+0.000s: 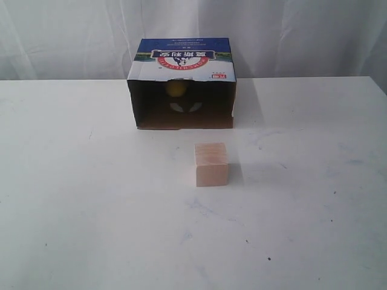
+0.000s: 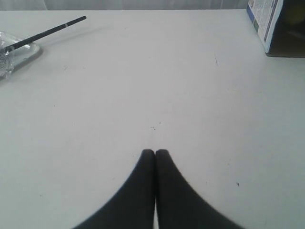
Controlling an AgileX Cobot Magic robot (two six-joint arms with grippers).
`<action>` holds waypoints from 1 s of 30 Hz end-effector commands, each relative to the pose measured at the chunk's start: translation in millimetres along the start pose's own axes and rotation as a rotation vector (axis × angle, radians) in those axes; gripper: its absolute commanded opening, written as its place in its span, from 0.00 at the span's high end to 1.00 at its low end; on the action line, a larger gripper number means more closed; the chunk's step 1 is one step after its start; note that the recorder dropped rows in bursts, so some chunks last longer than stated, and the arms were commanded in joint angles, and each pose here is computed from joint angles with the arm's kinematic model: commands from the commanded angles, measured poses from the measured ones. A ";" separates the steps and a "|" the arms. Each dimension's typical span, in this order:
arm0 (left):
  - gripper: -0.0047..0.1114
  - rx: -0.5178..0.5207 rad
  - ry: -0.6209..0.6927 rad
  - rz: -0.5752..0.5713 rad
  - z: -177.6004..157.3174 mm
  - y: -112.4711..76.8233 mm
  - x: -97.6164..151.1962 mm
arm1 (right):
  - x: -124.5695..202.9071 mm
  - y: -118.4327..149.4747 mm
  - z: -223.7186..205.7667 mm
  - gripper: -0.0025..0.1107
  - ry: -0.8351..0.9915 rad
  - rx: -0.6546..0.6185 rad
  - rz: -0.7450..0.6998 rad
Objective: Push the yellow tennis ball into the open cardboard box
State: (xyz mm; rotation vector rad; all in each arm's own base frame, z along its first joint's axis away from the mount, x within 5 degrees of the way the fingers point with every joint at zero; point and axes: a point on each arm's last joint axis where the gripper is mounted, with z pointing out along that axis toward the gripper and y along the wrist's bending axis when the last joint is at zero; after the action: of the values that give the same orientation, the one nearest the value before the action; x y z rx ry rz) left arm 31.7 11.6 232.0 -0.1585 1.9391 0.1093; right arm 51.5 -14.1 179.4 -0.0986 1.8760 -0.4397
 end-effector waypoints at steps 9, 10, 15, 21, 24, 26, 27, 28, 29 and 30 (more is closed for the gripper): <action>0.96 0.125 0.192 -0.166 38.5 -14.4 70.6 | -1.2 -1.0 -0.7 0.98 -0.010 0.013 0.002; 0.96 0.133 0.192 -0.128 38.4 -14.8 70.7 | -1.2 -1.0 -0.7 0.98 -0.010 0.013 0.002; 0.96 0.169 0.160 -0.057 38.8 -17.4 68.9 | -1.2 -1.0 -0.7 0.98 -0.010 0.013 0.002; 0.96 0.166 0.149 -0.052 39.0 -17.1 68.0 | -1.2 -1.0 -0.7 0.98 -0.010 0.013 0.002; 0.96 0.166 0.149 -0.052 39.0 -17.1 68.0 | -1.2 -1.0 -0.7 0.98 -0.010 0.013 0.002; 0.96 0.166 0.149 -0.052 39.0 -17.1 68.0 | -1.2 -1.0 -0.7 0.98 -0.010 0.013 0.002; 0.96 0.166 0.149 -0.052 39.0 -17.1 68.0 | -1.2 -1.0 -0.7 0.98 -0.010 0.013 0.002; 0.96 0.166 0.149 -0.052 39.0 -17.1 68.0 | -1.2 -1.0 -0.7 0.98 -0.010 0.013 0.002; 0.96 0.166 0.149 -0.052 39.0 -17.1 68.0 | -1.2 -1.0 -0.7 0.98 -0.010 0.013 0.002; 0.96 0.166 0.149 -0.052 39.0 -17.1 68.0 | -1.2 -1.0 -0.7 0.98 -0.010 0.013 0.002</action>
State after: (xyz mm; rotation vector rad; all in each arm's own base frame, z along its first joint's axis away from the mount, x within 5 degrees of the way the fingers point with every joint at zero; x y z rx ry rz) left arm 47.1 -2.1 159.9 -0.1079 2.0483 -0.0799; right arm 51.5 -14.1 179.2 -0.0971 1.8782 -0.4380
